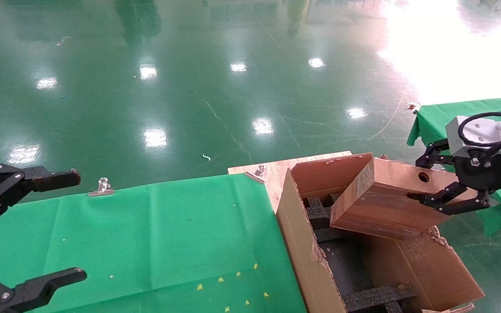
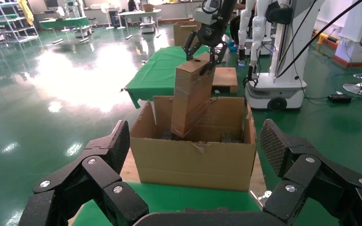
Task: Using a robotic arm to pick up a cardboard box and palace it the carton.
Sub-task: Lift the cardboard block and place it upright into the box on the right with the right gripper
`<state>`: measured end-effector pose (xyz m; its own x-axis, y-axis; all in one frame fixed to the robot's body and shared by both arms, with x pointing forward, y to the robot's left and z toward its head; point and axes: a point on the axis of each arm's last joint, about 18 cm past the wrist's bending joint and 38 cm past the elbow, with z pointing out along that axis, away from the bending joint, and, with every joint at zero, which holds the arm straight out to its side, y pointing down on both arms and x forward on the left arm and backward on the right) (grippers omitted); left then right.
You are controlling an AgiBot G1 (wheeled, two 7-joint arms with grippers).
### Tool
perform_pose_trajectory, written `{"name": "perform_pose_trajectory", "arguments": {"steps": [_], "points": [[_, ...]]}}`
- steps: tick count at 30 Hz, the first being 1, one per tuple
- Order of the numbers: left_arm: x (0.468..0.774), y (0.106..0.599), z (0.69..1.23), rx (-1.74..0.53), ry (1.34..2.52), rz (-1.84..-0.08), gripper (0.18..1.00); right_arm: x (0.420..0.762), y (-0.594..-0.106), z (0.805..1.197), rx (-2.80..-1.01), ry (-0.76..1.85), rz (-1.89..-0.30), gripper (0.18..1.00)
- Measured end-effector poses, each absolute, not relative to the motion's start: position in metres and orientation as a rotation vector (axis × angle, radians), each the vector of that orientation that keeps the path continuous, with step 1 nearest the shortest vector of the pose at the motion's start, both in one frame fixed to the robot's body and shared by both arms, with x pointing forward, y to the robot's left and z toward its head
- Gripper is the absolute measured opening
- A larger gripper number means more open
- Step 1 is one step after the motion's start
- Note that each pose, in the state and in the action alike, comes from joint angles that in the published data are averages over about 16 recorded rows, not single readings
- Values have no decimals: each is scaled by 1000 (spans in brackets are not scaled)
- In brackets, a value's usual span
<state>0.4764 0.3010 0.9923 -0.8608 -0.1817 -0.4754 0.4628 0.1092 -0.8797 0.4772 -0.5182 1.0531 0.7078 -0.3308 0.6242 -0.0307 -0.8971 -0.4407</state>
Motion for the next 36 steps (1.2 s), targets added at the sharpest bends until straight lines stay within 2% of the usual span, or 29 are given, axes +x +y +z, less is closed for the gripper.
{"name": "perform_pose_trajectory", "arguments": {"steps": [7,15,26,36], "points": [[476,301,992,273,1921,-1802,1001,483,-524,1049,-2496,407,-1022,380],[476,301,992,273,1921,-1802,1001,492,-529,1035,-2409,738,-962,378],[476,301,992,273,1921,-1802,1001,495,-525,1009,-2196,1215,-904,375],[476,301,992,273,1921,-1802,1001,494,-521,990,-1968,1511,-908,371]]}}
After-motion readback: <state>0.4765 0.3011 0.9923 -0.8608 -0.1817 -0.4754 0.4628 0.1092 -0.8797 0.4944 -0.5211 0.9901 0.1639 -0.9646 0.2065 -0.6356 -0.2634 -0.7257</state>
